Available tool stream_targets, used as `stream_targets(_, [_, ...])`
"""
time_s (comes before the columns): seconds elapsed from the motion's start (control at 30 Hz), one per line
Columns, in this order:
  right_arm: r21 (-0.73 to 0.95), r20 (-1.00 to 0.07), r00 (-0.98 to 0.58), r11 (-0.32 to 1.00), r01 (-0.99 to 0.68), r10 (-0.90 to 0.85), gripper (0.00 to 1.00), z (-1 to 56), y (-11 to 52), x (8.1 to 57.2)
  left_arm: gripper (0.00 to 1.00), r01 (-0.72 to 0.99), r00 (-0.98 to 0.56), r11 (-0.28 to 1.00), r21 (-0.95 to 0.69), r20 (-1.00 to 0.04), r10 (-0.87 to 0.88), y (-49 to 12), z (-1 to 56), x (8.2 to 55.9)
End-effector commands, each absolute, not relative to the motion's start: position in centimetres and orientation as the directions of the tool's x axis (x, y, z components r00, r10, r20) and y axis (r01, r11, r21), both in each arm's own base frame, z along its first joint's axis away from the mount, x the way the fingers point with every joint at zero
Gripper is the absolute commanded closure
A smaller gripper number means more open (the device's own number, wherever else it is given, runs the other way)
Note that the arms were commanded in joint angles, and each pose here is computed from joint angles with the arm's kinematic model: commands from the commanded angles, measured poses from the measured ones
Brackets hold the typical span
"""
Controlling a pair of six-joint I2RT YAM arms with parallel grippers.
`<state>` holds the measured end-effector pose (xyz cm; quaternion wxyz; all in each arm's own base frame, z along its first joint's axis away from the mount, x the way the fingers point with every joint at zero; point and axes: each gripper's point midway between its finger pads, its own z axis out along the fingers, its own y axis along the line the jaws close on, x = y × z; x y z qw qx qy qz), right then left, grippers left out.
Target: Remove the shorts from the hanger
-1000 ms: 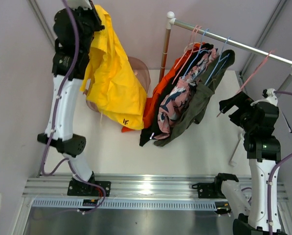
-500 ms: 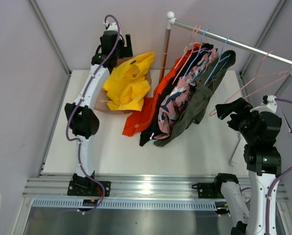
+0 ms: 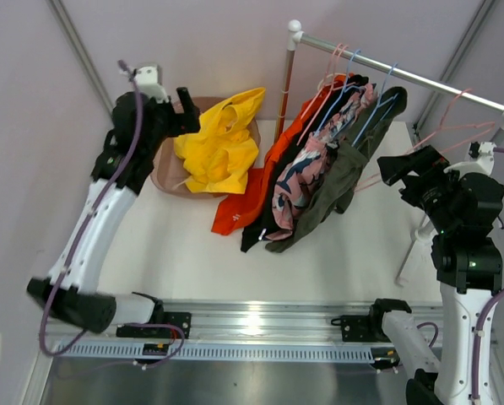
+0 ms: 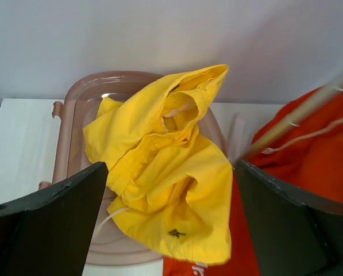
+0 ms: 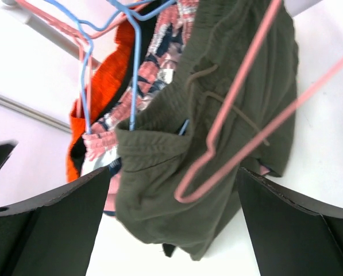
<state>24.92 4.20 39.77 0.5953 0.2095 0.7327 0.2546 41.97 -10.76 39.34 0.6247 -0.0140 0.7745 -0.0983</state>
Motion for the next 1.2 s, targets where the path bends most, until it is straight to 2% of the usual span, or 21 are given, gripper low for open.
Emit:
stream_targets(0.0, [0.671,-0.737,-0.185,0.737,-0.08,0.65,0.01,42.2,5.6,24.1,0.01,0.182,-0.183,0.959,-0.217,-0.966,-0.184,-11.2,39.5,37.4])
stream_targets(0.2, [0.68,-0.732,-0.189,0.715,-0.162,0.654,0.03,43.7,7.7,27.2,0.01,0.181,-0.215,0.959,-0.217,-0.96,-0.177,-9.9,35.7,32.2])
stream_targets(0.33, [0.638,-0.77,-0.146,0.749,-0.178,0.621,0.04,45.6,8.8,30.0,0.01,0.2,-0.274,0.957,-0.21,-0.95,-0.151,-9.8,32.7,30.2])
stream_targets(0.43, [0.601,-0.799,-0.143,0.783,-0.161,0.584,0.06,45.1,9.9,32.7,0.01,0.192,-0.279,0.962,-0.194,-0.95,-0.136,-9.2,31.5,29.2])
stream_targets(0.47, [0.587,-0.809,-0.135,0.798,-0.138,0.572,0.07,44.7,10.0,33.8,0.01,0.176,-0.312,0.967,-0.185,-0.942,-0.124,-9.0,29.4,29.1])
stream_targets(0.5, [0.559,-0.829,-0.09,0.823,-0.099,0.552,0.07,44.8,9.4,34.7,0.01,0.177,-0.294,0.967,-0.186,-0.947,-0.128,-8.8,29.6,28.9])
stream_targets(0.67, [0.465,-0.884,-0.061,0.884,-0.039,0.463,0.12,44.0,10.8,36.9,0.01,0.137,-0.314,0.977,-0.162,-0.943,-0.113,-8.1,27.6,28.8])
stream_targets(0.8, [0.436,-0.899,-0.046,0.9,-0.001,0.436,0.23,43.4,11.0,37.8,0.01,0.148,-0.298,0.974,-0.17,-0.947,-0.12,-8.2,27.7,28.8])
stream_targets(0.83, [0.428,-0.903,-0.039,0.904,0.015,0.428,0.33,43.3,10.8,37.8,0.01,0.154,-0.298,0.973,-0.171,-0.947,-0.12,-8.3,27.6,28.7])
stream_targets(0.93, [0.418,-0.908,-0.031,0.908,0.016,0.418,0.49,43.5,11.2,37.2,0.01,0.174,-0.3,0.969,-0.177,-0.946,-0.119,-8.7,27.5,28.6])
stream_targets(1.07, [0.41,-0.912,-0.014,0.912,0.028,0.411,0.6,43.5,11.0,35.9,0.01,0.184,-0.307,0.966,-0.18,-0.944,-0.117,-8.9,27.4,28.7])
stream_targets(1.17, [0.416,-0.909,-0.002,0.909,0.028,0.416,0.73,43.6,10.7,35.2,0.01,0.196,-0.308,0.962,-0.188,-0.944,-0.122,-9.2,27.3,28.6])
